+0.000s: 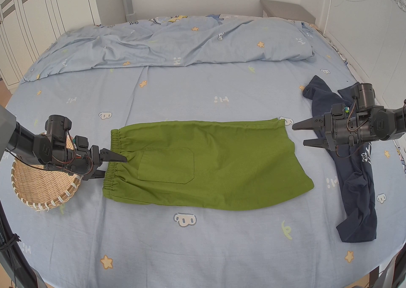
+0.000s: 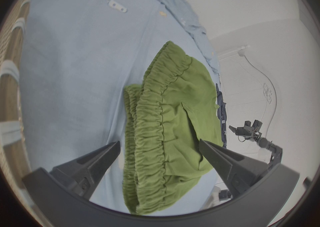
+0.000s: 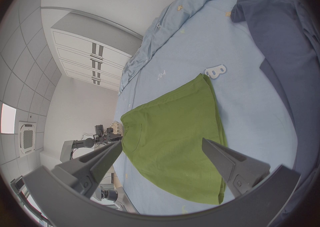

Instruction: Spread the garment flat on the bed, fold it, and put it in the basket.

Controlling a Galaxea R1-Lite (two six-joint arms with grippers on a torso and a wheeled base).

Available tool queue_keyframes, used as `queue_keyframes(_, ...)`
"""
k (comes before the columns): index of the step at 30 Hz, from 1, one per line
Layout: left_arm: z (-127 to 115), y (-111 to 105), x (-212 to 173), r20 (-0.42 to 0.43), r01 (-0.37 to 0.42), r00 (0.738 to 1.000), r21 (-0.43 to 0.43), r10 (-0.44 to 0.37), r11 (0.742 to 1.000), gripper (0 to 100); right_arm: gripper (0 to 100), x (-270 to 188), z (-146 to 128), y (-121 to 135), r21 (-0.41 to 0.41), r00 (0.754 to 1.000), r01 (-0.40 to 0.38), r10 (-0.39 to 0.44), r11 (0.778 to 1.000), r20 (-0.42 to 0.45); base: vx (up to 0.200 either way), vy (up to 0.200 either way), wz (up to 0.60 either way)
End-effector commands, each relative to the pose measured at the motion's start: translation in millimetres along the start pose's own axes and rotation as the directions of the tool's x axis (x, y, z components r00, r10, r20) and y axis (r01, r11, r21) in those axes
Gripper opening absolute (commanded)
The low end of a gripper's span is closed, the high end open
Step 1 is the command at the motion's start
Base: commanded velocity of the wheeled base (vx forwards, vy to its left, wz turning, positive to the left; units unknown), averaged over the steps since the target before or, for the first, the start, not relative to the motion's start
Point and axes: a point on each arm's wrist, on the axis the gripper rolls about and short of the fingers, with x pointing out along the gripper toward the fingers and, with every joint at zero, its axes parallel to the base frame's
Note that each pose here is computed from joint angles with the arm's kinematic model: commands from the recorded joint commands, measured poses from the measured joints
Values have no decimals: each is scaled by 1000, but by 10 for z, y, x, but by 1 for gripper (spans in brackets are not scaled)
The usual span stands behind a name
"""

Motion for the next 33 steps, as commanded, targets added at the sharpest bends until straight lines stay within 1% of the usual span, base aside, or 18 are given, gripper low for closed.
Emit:
queue_keyframes(1,-216,86,120,6,-14,1000,53,14,999,100,100,5,2,-9,1,1000,0,0,1000,0,0,0,0)
queue_keyframes(7,-242,175,207,7,-14,1000,53,14,999,100,100,9,0,-5,0,1000,1,-1,1000,-1,0,0,0)
queue_keyframes(16,-222,150,213,12,-6,1000,52,6,999,100,100,16,-3,-6,1,1000,-1,1,1000,-4,0,0,0)
queue_keyframes(17,-205,106,247,9,4,1000,37,-5,999,100,100,15,1,-12,1,1000,0,0,1000,-2,0,0,0)
queue_keyframes(19,-182,84,259,10,17,1000,6,-17,1000,100,100,15,1,-12,1,1000,0,0,1000,-2,0,0,0)
queue_keyframes(23,-175,97,275,8,21,1000,-10,-21,1000,100,100,15,5,-10,2,1000,-1,1,1000,-1,0,0,0)
queue_keyframes(24,-172,97,285,6,23,1000,-11,-23,1000,0,100,15,5,-10,2,1000,-1,1,1000,-1,0,0,0)
queue_keyframes(30,-155,97,287,4,40,999,-29,-40,999,0,100,6,12,-15,1,1000,1,-1,1000,2,0,0,0)
queue_keyframes(33,-105,100,241,13,73,997,-61,-72,995,0,100,-4,22,-26,3,1000,3,-3,1000,6,0,0,0)
